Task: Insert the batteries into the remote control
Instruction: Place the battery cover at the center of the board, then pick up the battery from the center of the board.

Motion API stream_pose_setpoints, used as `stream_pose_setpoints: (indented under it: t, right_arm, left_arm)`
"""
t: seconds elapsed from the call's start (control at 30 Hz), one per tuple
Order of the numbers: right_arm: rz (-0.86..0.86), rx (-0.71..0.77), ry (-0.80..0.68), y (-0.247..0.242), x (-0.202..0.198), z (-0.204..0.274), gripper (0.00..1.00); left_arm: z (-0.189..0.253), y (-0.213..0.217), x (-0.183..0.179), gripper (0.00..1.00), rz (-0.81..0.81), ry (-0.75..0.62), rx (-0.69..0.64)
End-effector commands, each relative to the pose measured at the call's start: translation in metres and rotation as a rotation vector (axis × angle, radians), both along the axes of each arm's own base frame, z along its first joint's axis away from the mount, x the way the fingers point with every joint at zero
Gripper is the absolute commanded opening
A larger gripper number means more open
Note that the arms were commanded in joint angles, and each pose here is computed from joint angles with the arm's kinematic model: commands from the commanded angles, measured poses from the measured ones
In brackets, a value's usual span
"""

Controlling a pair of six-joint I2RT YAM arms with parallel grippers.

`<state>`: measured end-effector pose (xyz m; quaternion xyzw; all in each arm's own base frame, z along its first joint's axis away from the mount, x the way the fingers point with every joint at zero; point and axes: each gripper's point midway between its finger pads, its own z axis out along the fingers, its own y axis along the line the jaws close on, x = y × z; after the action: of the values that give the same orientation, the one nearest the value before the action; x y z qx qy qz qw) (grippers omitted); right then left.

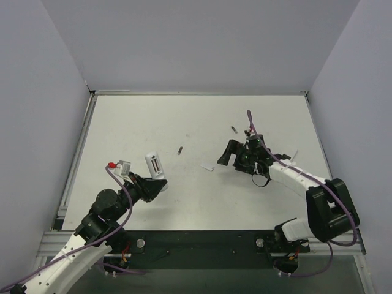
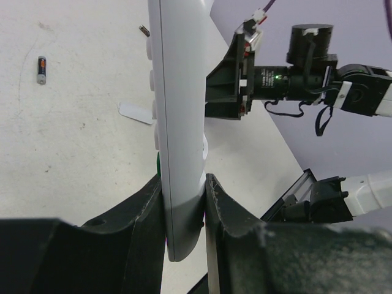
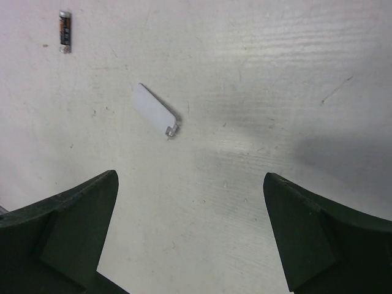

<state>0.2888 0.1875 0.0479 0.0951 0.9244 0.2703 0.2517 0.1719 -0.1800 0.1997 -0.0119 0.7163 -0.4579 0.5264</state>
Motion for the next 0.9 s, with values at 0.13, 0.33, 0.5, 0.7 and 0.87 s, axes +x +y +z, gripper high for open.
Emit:
stream_pose_setpoints:
  t: [0.13,0.33,0.5,0.7,0.87]
  right_arm:
    - [0.053,-0.191,-0.279,-0.021,0.050,0.070,1.00]
    - [0.004,-0.245,-0.271,-0.033,0.103,0.073,0.95]
    - [0.037,-0.384,-0.214,-0.052,0.141,0.046,0.80]
    - [0.106,-0.451,-0.180,-0.058,0.174,0.026,0.71]
    - [0.152,-0.485,-0.171,-0.060,0.192,0.018,0.61]
  left_arm:
    - [0.025,-0.008,-0.003,0.00,-0.039,-0.053,-0.110]
    - [0.023,-0.004,-0.005,0.00,-0.036,-0.064,-0.077]
    - [0.023,-0.004,-0.004,0.00,-0.034,-0.082,-0.067]
    - [0.021,-0.004,-0.001,0.00,-0.029,-0.083,-0.043]
    - [0.018,-0.003,0.001,0.00,-0.020,-0.090,-0.025]
